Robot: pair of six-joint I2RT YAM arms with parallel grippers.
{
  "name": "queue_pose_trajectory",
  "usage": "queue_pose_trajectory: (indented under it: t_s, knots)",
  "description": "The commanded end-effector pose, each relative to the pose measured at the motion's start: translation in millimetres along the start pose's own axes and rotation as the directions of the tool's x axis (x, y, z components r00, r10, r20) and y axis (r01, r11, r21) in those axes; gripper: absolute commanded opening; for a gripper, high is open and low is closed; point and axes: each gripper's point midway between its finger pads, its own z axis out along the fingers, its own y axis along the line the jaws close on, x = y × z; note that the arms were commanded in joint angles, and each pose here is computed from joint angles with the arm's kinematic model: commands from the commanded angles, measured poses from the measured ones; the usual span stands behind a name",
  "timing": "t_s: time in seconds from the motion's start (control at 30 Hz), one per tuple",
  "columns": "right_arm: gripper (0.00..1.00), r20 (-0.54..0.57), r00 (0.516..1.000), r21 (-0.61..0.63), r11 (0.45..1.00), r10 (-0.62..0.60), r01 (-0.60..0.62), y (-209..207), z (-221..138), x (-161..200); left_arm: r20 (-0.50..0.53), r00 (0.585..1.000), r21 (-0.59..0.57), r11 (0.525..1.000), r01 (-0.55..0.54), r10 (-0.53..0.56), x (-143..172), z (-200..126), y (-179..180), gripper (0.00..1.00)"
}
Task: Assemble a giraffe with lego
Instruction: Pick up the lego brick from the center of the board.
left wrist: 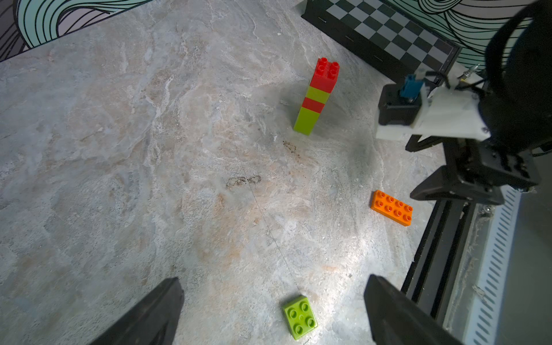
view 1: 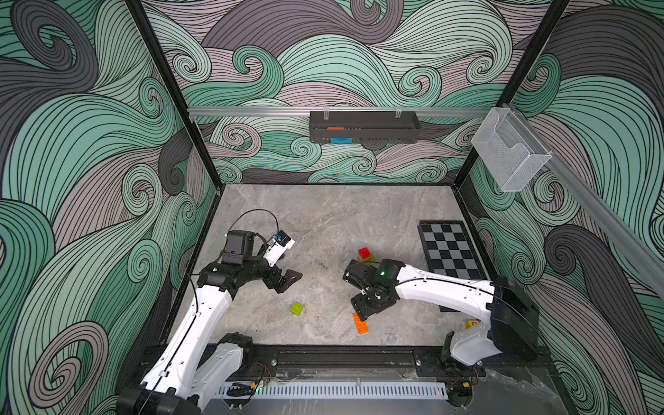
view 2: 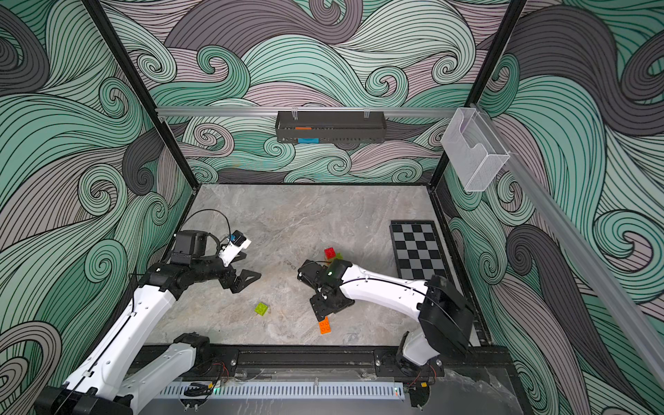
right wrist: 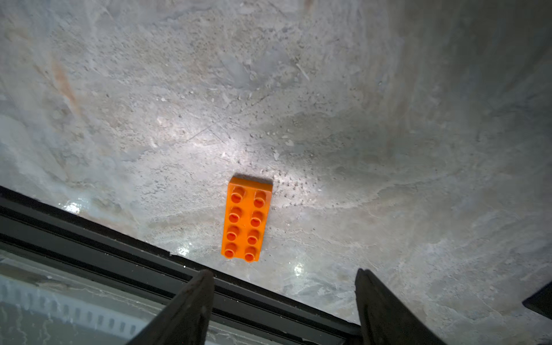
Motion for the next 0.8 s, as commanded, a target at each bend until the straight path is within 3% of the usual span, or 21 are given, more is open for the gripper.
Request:
queue_pose_trajectory:
  t_s: [0.0, 0.2, 0.4, 0.5, 0.67, 0.77]
  knots:
    - [0.74, 0.003, 1.0, -0.027, 1.0, 0.004, -0.004, 17.9, 9.5, -5.2, 0.009, 1.0, 0.011, 1.0, -0.008, 0.008, -2.5, 0.4, -2.6, 0.99]
    - [0.74, -0.07, 0.997, -0.045, 0.998, -0.036, 0.033, 27.2, 35.9, 10.2, 0.004, 1.0, 0.007, 1.0, -0.008, 0.008, -2.2, 0.5, -1.2, 0.99]
    - [0.66, -0.162, 0.984, -0.041, 0.997, -0.072, 0.066, 26.3, 59.5, 29.5, 0.005, 1.0, 0.011, 1.0, -0.005, 0.005, -3.9, 0.1, -1.4, 0.99]
    - [0.57, -0.184, 0.979, -0.037, 0.996, -0.09, 0.084, 24.8, 69.8, 40.4, 0.0, 1.0, 0.002, 1.0, 0.001, -0.001, -1.4, 2.0, 0.7, 0.99]
    - [0.29, -0.172, 0.977, -0.006, 0.992, -0.126, 0.127, 15.1, 74.3, 44.1, 0.006, 0.999, -0.022, 0.999, 0.038, -0.038, -4.7, 0.0, 6.2, 0.99]
    - [0.17, -0.134, 0.976, -0.018, 0.985, -0.173, 0.173, 17.9, 70.1, 36.9, 0.013, 0.996, -0.071, 0.994, 0.088, -0.087, -5.2, 0.9, 15.8, 0.99]
